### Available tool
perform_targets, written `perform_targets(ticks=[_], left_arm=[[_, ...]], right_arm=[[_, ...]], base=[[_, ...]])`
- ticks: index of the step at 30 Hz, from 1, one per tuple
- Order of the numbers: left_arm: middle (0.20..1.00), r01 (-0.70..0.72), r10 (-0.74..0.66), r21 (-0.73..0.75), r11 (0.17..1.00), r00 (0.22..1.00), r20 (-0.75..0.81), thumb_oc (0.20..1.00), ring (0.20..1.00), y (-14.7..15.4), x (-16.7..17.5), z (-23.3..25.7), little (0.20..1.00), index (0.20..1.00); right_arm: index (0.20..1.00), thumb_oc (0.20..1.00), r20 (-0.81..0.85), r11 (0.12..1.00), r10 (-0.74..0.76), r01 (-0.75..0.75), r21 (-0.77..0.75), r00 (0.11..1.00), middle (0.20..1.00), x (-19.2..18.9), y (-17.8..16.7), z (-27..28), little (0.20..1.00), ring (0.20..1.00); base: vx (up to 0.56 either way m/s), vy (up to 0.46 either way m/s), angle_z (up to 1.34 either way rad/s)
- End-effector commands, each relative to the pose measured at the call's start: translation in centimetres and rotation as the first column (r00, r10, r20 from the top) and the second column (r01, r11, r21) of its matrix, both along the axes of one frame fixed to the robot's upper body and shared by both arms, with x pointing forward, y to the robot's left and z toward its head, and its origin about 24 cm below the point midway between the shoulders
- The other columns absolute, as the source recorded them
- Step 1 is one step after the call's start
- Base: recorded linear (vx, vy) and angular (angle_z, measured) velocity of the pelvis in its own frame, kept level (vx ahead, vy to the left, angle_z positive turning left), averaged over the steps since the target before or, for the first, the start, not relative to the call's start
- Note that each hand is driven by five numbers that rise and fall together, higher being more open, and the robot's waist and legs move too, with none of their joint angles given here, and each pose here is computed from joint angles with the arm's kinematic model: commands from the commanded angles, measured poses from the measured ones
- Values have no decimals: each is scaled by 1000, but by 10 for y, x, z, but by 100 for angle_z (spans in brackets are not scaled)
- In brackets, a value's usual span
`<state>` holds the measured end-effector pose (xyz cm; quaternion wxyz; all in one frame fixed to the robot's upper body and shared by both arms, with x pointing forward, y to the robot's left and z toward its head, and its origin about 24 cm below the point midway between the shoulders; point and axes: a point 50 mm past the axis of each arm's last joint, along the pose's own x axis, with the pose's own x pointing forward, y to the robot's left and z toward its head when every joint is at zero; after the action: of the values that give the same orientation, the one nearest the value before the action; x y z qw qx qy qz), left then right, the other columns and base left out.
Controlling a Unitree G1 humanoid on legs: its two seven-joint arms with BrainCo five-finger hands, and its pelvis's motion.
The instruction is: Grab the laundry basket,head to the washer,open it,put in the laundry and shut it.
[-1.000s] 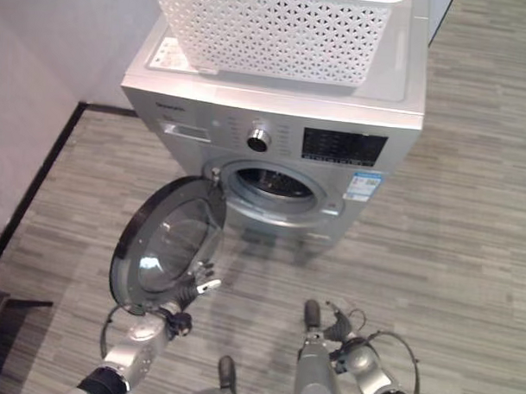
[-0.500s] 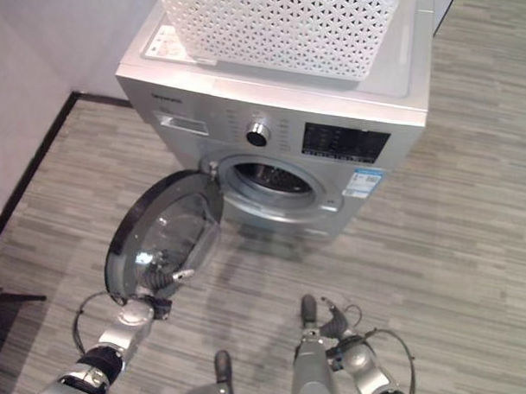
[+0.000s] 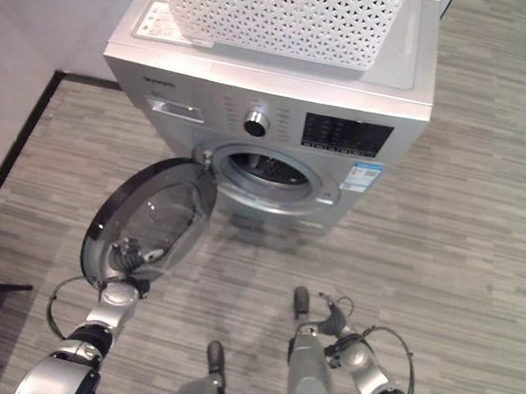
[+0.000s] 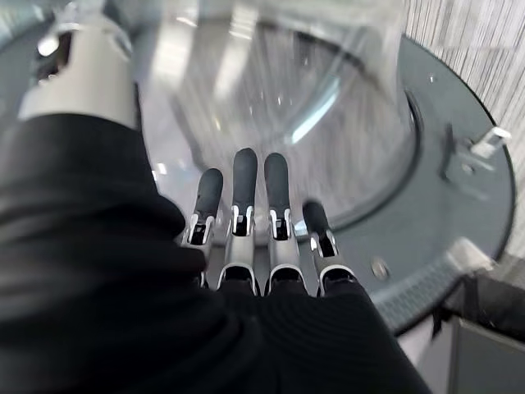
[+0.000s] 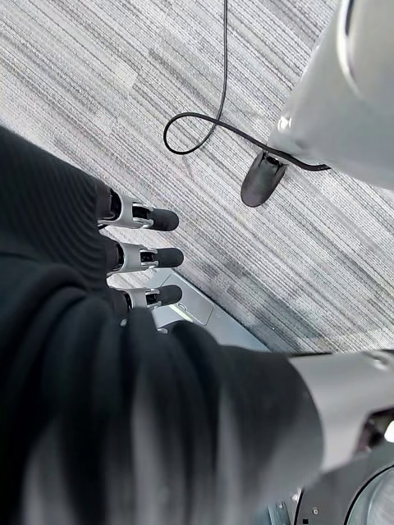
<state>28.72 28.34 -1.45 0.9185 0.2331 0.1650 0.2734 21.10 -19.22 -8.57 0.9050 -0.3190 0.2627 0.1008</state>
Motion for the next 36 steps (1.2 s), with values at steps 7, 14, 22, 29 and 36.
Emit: perform_targets(ticks=[7,14,22,29,36], left_arm=[[1000,-81,71,160,984,995,63,1000,1000,40,4,33,1000,1000],[1000,-75,62,173,982,995,76,1000,1000,43,5,37,1000,1000],[1000,-51,41,153,987,997,71,1000,1000,39,2,32,1000,1000],[1000,72,-89,89,993,976,198,1000,1000,8,-6,33,1000,1000],[1000,139,-136,5,990,963,235,1000,1000,-18,-48,12,1000,1000]], right_arm=[[1000,1000,55,997,9,-14,82,998,1000,-4,11,6,1000,1000],[1000,1000,47,997,2,-5,82,999,1000,-7,8,4,1000,1000],[1000,1000,46,997,-9,6,80,999,1000,-8,4,5,1000,1000],[1000,1000,24,993,-92,90,83,995,1000,-11,-6,1,1000,1000],[1000,1000,70,969,-219,208,132,973,1000,-5,-21,9,1000,1000]], base=[[2,-1,2],[0,0,0],[1,0,1],[0,0,0],[18,-63,2]])
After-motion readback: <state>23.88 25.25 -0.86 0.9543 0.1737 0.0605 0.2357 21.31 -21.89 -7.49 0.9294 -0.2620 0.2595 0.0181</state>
